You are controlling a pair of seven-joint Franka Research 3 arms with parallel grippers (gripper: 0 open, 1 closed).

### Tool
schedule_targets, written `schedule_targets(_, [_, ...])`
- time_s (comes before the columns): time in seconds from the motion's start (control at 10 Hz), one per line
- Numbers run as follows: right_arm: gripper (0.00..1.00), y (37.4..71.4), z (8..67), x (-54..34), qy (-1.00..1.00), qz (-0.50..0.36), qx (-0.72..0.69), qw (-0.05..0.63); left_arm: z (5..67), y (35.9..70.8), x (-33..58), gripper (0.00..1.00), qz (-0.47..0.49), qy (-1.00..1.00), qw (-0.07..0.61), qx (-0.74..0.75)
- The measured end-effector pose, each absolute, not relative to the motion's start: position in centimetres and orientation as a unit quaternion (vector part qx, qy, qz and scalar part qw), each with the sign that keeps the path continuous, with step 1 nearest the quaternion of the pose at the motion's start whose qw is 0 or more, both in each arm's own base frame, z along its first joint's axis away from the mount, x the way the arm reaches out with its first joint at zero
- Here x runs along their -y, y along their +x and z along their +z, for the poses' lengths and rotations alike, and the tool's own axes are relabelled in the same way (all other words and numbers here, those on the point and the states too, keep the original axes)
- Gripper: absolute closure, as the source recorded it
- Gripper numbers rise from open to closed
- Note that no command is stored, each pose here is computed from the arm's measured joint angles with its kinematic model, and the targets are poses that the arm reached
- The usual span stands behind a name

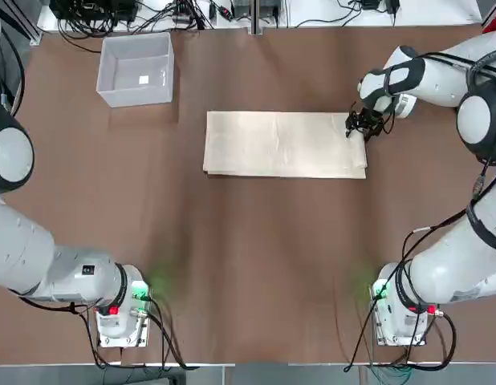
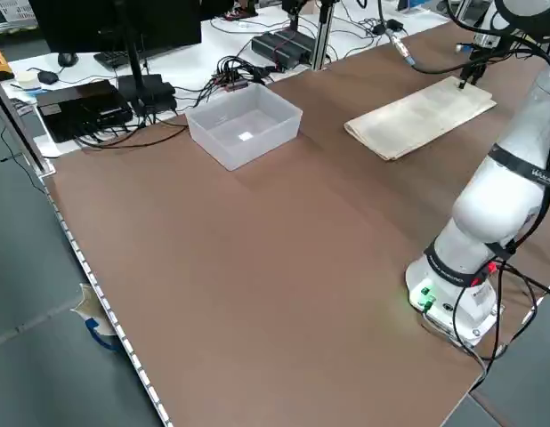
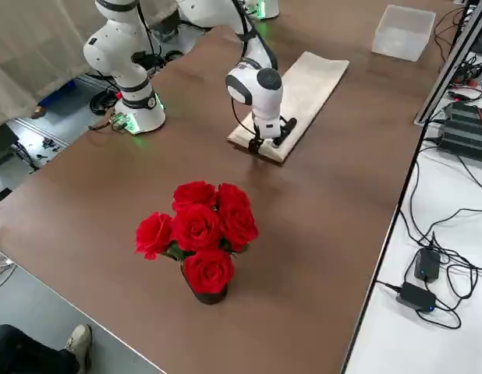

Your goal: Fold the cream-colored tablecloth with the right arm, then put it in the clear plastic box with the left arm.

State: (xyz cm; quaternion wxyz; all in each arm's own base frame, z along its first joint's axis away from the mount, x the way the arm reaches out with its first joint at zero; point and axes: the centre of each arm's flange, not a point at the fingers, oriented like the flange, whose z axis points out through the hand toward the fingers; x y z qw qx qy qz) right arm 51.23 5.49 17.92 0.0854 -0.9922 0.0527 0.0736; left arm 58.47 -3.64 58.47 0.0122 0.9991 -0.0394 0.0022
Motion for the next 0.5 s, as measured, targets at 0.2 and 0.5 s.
schedule_targets(0.2, [0.0, 51.15, 17.87, -5.62, -0.992, 0.074, -0.052, 0.085, 58.48, 58.48, 3.64, 0.01, 0.002, 0.999, 0.012, 0.039])
schedule_targets(0.5, [0.0, 50.93, 17.44, -5.99, -0.993, 0.073, -0.049, 0.084, 58.48, 58.48, 3.63, 0.01, 0.002, 0.999, 0.012, 0.039])
